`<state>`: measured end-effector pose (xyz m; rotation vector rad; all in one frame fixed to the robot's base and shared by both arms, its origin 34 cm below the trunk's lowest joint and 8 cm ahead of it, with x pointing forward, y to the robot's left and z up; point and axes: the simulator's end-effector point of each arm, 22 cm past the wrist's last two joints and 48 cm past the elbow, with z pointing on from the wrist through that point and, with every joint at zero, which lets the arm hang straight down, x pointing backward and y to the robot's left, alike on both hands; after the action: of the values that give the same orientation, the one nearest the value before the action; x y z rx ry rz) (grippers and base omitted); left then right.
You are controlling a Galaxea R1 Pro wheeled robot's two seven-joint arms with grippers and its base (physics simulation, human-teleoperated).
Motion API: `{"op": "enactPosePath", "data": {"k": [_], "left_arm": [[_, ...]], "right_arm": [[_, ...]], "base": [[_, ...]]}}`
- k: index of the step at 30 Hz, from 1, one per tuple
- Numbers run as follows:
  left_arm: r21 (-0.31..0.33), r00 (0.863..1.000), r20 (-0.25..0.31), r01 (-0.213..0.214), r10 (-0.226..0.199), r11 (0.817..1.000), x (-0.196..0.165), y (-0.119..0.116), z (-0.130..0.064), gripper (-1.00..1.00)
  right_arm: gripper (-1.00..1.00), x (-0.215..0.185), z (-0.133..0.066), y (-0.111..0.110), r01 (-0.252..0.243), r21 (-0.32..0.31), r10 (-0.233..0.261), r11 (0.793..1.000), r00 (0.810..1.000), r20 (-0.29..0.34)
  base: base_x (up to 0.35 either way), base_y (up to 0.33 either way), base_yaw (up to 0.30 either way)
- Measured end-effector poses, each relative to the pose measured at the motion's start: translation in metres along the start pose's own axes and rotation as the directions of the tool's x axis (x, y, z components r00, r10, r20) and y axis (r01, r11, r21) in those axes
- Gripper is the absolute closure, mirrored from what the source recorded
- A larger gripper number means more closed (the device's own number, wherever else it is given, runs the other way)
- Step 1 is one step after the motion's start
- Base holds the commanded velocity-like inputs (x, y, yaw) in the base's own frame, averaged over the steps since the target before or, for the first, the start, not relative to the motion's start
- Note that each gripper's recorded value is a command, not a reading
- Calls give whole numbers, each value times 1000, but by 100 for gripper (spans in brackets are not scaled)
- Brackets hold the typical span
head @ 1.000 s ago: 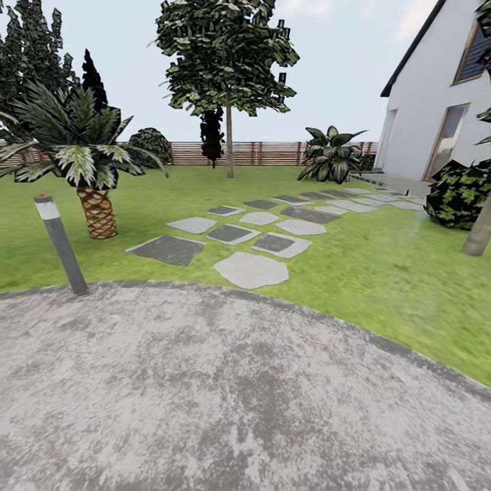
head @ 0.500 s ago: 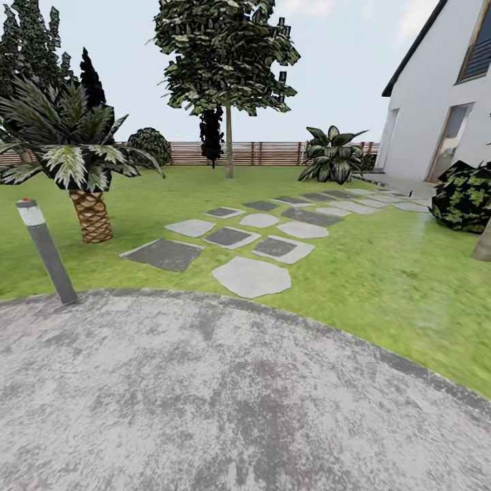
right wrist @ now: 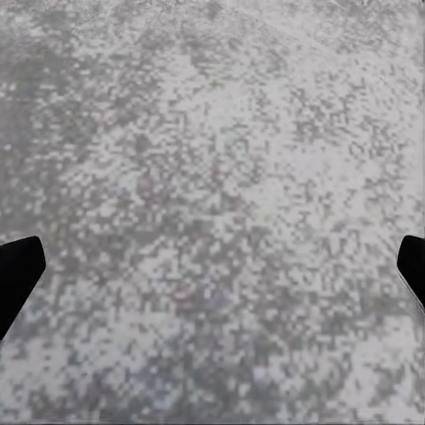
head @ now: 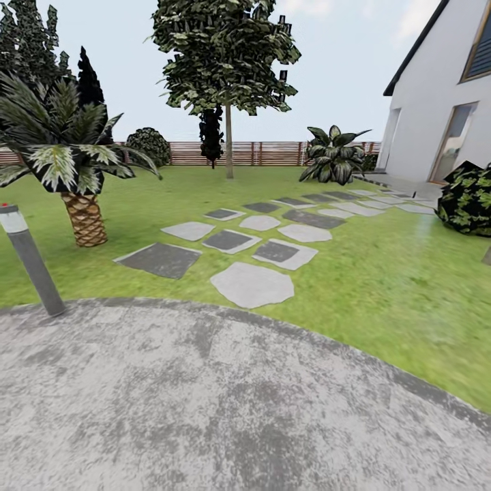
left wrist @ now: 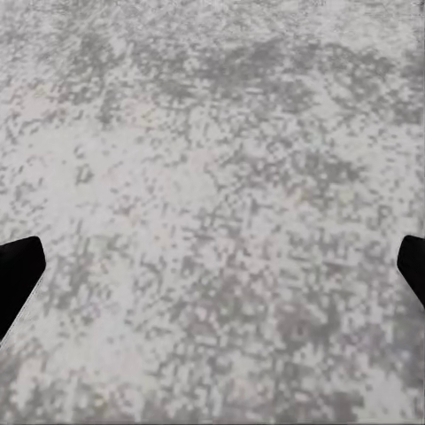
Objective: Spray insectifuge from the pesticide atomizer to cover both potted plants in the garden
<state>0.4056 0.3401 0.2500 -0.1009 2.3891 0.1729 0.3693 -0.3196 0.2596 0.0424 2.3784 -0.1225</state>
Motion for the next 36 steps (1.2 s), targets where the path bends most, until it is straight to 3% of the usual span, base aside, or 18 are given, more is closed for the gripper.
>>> {"op": "enactPosePath", "data": {"k": [12, 36], "left_arm": [[0, 1000, 0, 0, 0, 1000, 0, 0, 0, -100], [0, 1000, 0, 0, 0, 1000, 0, 0, 0, -100]], "right_arm": [[-100, 0, 0, 0, 0, 1, 0, 1000, 1000, 0], [-100, 0, 0, 0, 0, 0, 0, 1000, 1000, 0]], "base": [[339, 0, -165], [339, 0, -5]]}}
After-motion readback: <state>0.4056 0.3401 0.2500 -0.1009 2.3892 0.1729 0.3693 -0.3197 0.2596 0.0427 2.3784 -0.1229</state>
